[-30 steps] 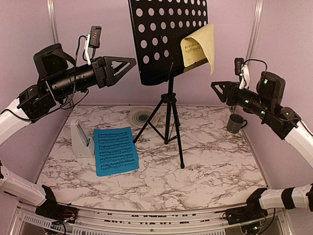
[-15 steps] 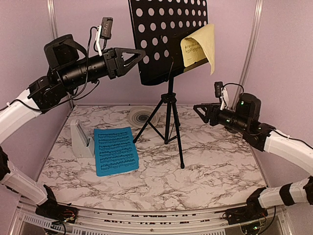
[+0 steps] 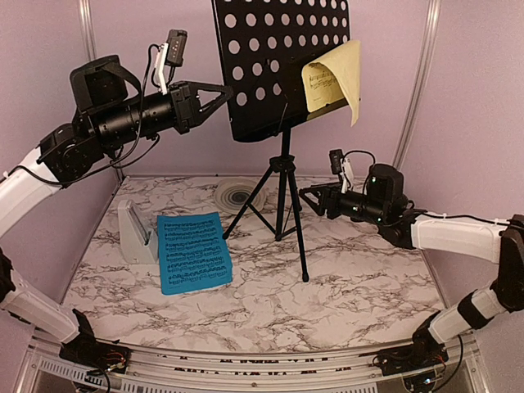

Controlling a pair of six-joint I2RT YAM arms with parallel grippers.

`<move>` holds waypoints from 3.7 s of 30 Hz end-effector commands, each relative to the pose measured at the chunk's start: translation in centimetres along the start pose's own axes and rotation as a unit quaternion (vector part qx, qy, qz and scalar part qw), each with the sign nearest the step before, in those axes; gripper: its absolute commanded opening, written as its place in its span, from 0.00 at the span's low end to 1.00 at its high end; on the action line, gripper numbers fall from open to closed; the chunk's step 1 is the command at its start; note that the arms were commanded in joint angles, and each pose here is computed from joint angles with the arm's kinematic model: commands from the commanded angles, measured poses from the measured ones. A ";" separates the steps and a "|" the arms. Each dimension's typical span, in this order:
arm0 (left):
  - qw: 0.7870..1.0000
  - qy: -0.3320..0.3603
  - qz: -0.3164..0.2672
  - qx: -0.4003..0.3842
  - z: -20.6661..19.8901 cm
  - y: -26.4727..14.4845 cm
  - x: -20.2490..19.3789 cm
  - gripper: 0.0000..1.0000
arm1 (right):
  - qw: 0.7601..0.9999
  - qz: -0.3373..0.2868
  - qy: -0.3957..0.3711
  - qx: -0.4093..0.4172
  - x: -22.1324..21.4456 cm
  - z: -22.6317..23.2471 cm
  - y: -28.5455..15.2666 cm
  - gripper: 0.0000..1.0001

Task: Pack up the instrument practice props
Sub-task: Adjust the music stand at the center of the board.

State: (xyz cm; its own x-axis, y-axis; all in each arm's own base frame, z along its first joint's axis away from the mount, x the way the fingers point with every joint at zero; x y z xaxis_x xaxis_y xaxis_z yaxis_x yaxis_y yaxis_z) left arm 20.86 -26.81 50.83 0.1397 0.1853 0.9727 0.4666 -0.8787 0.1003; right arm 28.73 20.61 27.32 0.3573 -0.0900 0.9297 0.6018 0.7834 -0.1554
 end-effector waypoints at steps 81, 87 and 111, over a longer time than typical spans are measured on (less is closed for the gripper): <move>0.990 0.028 0.000 0.141 5.5 0.4 1.5 0.33 | 0.997 0.007 -0.052 -0.063 -5.4 2.8 0.6 0.00; 0.988 0.034 -0.002 0.153 6.6 0.9 1.3 0.33 | 0.997 0.008 -0.059 -0.053 -5.6 3.6 -0.8 0.00; 0.994 0.050 -0.006 0.097 9.3 3.7 0.1 0.34 | 0.996 0.014 -0.066 -0.056 -6.8 4.8 -0.5 0.00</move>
State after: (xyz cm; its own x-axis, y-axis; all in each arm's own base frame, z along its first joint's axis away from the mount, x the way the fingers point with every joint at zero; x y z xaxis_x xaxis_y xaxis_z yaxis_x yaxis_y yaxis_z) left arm 29.21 -25.91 49.49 0.0665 0.1440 0.9873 0.6123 -0.7872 0.0736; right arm 23.12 22.53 21.08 0.3455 0.0341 0.9378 0.6806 0.6789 -0.2754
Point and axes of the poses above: each gripper's point midway between its finger pads, its own y axis out along the fingers, its own z axis along the line the jaws close on, x = y × z, the point moved 9 cm from there along -y, back along the fingers, and after that the axes turned 1 degree about -y, right-handed, at the moved point
